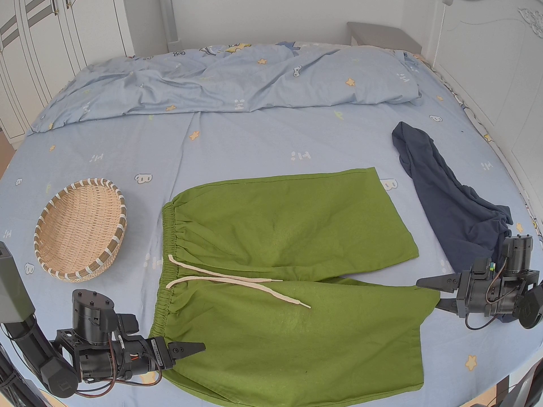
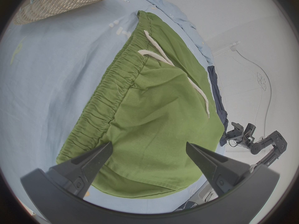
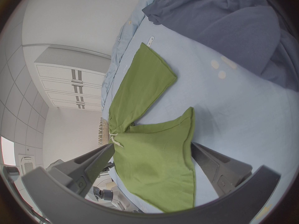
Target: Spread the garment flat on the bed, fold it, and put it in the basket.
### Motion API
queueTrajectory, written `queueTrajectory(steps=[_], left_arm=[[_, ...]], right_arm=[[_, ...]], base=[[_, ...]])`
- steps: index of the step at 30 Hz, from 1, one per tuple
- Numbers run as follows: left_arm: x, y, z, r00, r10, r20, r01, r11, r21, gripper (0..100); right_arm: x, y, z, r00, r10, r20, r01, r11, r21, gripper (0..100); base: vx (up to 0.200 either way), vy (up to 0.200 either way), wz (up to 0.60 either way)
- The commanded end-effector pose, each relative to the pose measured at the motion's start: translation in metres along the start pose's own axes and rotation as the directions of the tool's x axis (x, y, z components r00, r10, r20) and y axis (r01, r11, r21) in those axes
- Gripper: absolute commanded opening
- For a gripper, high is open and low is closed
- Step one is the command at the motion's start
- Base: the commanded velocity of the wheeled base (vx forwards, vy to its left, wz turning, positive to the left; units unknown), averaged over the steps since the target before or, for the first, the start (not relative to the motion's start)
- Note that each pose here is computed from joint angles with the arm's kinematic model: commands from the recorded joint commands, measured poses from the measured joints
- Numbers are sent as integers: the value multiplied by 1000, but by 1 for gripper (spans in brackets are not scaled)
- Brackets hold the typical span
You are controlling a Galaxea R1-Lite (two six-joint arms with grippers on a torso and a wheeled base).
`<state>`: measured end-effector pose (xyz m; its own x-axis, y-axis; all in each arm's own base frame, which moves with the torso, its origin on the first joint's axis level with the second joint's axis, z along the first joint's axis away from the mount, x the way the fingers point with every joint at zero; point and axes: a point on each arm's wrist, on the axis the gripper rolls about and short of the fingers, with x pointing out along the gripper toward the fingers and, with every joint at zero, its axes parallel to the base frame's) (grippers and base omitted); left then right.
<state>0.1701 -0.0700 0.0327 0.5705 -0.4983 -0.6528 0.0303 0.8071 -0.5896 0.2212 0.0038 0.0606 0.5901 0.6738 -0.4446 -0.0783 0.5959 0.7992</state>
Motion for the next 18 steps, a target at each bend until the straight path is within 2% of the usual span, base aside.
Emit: queueTrajectory(steps=[1,4,6,7,8,11,14,15,16,18], left_arm=[[-1,2,-4,1000,9,-14,-9,1000,-4,100],[-1,2,-4,1000,8,-12,-9,1000,-4,100],[-1,2,-3,1000,10,-9,-10,1000,-5,100],[-1,2,-3,1000,10,-9,-10,1000,-5,100],[-1,2,-3,1000,7,-9,-7,1000,-4,100],[-2,2,-3,1000,5,-7,-5,1000,-3,100],[-2,1,-4,1000,3,-9,-3,1000,-1,100],[-2,1,-4,1000,3,-9,-3,1000,-1,100],[-2,1,-3,1000,4,-7,-4,1000,0,100],[-2,1,-3,1000,3,-8,-3,1000,0,100]], right_arm=[[-25,15,-11,1000,-6,27,6,1000,1,100],[-29,15,-19,1000,-27,-12,27,999,29,100],[-33,15,-35,991,-72,-112,77,996,43,100],[-33,15,-35,991,-72,-112,77,996,43,100],[-33,13,-46,972,-104,-209,112,993,29,100],[-32,8,-51,950,-143,-276,151,988,7,100],[-24,-4,-57,908,-196,-370,215,976,11,100],[-24,-4,-57,908,-196,-370,215,976,11,100],[-21,-7,-60,893,-199,-404,208,978,-21,100],[-18,-11,-60,886,-200,-418,198,979,-48,100]], base=[[0,0,0],[0,0,0],[0,0,0],[0,0,0],[0,0,0],[0,0,0],[0,0,0],[0,0,0],[0,0,0],[0,0,0]])
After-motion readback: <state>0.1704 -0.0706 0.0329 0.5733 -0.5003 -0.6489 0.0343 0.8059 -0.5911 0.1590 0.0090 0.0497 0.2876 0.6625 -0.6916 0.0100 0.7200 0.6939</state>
